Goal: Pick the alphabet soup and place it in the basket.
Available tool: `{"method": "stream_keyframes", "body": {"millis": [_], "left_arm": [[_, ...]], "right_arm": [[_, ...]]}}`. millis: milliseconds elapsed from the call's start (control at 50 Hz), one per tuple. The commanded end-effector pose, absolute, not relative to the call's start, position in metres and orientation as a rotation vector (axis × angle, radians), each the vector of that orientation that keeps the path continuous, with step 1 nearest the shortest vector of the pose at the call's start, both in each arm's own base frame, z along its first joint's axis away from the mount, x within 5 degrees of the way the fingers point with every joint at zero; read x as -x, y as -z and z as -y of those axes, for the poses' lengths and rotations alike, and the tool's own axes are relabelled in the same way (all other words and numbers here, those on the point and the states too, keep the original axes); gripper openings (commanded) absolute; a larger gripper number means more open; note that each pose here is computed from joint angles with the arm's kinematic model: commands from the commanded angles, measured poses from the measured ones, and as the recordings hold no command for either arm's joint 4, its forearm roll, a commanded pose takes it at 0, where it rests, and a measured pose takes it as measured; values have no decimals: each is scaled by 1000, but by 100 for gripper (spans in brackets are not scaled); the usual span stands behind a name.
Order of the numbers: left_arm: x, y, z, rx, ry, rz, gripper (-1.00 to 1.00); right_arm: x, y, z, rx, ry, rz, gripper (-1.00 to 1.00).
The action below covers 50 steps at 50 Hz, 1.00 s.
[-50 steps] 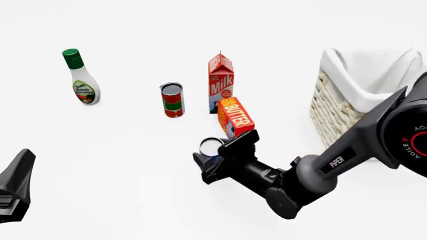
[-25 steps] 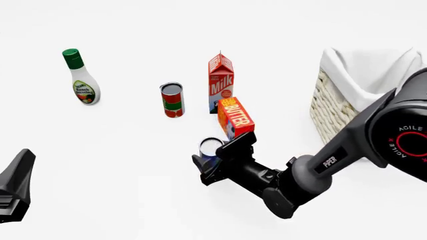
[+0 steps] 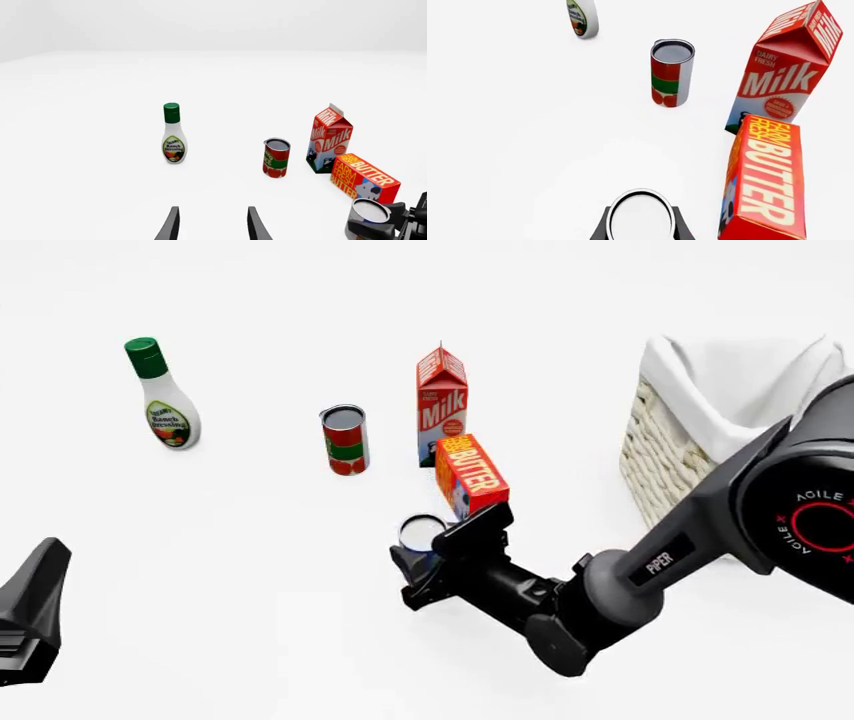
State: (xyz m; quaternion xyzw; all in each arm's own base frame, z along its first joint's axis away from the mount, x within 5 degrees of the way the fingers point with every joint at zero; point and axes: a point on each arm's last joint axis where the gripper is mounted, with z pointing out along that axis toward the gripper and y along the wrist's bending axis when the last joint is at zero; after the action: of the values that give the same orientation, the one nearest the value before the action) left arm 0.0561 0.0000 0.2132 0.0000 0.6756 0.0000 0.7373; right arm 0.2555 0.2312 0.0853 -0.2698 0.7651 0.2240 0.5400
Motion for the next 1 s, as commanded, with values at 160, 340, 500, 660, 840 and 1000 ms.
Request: {"method": "stream_keyframes", "body": {"millis": [160, 340, 500, 660, 840, 1000], "left_arm": [[-56, -213, 0, 0, 0, -1484, 100], [-56, -213, 0, 0, 0, -1484, 100], [-56, -213, 0, 0, 0, -1484, 100], [-56, -213, 0, 0, 0, -1484, 100], [-56, -213, 0, 0, 0, -1484, 100], [-56, -213, 0, 0, 0, -1484, 100]], "right_arm": [[-242, -103, -228, 634, -571, -1787, -100], [-229, -142, -214, 609, -587, -1711, -100], [-215, -183, -198, 583, -598, -1637, -100], [-196, -227, -175, 556, -592, -1549, -100], [-178, -278, -144, 507, -549, -1450, -100], [-166, -309, -118, 461, -488, -1405, -100]]}}
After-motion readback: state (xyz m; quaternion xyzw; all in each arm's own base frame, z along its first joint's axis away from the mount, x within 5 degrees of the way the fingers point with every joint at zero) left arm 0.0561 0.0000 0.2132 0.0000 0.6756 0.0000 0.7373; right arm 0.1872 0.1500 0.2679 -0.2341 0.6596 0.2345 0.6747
